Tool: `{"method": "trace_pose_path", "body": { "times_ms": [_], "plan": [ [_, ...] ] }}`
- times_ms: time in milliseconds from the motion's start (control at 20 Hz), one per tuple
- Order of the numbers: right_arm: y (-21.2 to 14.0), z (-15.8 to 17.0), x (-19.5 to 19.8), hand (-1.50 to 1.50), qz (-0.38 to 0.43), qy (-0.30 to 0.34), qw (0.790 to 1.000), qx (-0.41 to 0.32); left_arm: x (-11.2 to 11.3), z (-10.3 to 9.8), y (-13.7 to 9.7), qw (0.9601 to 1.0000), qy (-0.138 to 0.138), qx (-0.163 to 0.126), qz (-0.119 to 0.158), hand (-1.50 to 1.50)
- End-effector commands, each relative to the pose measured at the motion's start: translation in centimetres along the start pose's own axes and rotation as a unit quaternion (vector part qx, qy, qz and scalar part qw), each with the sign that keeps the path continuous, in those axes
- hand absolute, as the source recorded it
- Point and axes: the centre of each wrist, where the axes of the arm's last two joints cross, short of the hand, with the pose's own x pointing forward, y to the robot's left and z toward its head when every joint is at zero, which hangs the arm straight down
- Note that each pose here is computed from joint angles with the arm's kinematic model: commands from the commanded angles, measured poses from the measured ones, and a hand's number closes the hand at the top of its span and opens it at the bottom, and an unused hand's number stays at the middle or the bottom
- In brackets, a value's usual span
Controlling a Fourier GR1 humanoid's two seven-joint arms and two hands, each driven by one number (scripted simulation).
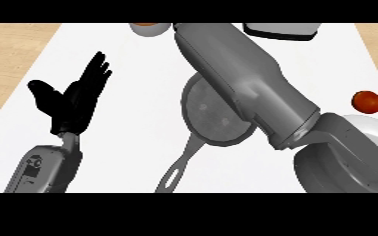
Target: Pick the eggplant from the plate and place it in the pan
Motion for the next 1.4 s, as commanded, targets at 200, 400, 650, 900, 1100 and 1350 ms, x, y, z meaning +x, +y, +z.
{"method": "trace_pose_path", "body": {
  "times_ms": [200,400,650,900,1100,1350],
  "plan": [
    [1.7,1.8,0.1,1.5,-0.039,0.12,0.991,-0.038,-1.0,0.9,2.0,0.9995,0.007,0.029,0.005,0.0],
    [2.9,1.9,-0.4,1.5,-0.049,0.118,0.991,-0.045,-1.1,1.0,2.2,0.9992,0.008,0.039,0.009,0.0],
    [8.4,3.8,-3.0,1.5,-0.069,0.095,0.993,-0.017,-0.9,1.7,3.6,0.9976,0.0,0.068,0.008,0.0],
    [12.9,5.1,-5.9,1.5,-0.085,0.078,0.993,0.008,-0.9,2.6,3.7,0.9976,0.005,0.068,0.011,0.0],
    [15.6,5.4,-7.9,1.5,-0.071,0.093,0.993,0.012,-0.5,2.4,1.7,0.9985,-0.008,0.054,0.006,0.0],
    [17.9,4.4,-10.4,-1.5,-0.112,0.194,0.972,0.071,-0.3,1.8,3.2,0.9978,-0.005,0.066,0.007,0.0]
  ]
}}
